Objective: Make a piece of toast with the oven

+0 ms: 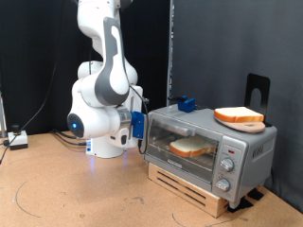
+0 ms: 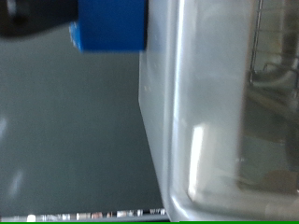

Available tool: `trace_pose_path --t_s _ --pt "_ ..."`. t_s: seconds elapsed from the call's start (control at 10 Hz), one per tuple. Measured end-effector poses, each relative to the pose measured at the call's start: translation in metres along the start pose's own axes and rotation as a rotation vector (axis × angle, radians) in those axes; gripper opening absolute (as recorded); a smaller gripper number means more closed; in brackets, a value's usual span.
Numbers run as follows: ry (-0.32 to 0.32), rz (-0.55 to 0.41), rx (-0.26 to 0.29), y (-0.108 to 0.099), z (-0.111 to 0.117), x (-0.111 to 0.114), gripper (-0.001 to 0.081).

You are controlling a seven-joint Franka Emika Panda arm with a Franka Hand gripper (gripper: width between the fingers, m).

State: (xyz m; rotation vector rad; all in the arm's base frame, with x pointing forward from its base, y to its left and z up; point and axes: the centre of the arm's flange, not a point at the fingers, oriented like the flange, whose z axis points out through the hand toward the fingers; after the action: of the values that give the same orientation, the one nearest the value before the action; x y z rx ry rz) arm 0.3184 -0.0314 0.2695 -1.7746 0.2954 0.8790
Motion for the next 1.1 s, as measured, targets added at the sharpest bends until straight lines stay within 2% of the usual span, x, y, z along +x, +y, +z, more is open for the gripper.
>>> trace_pose_path --t_s 0.1,0.3,0.6,0.7,0.9,1.0,1.1 --pt "0.056 0.043 -0.016 -0.003 0.001 -0.002 0.0809" --pt "0.177 0.129 -0.059 0.002 -0.019 -0.003 0.0809" --pt "0.279 0.182 -0.08 0.017 -0.059 -0.01 0.0809" --pt "0.284 0.187 -0.065 0.021 -0.067 -0.008 0.0809" --pt "0.257 0.185 -0.058 0.019 -0.064 -0.01 0.0809" --pt "0.237 0.172 -0.024 0.012 -0.064 -0.009 0.0809" --pt "0.237 0.125 0.048 -0.002 -0.066 -0.003 0.0809"
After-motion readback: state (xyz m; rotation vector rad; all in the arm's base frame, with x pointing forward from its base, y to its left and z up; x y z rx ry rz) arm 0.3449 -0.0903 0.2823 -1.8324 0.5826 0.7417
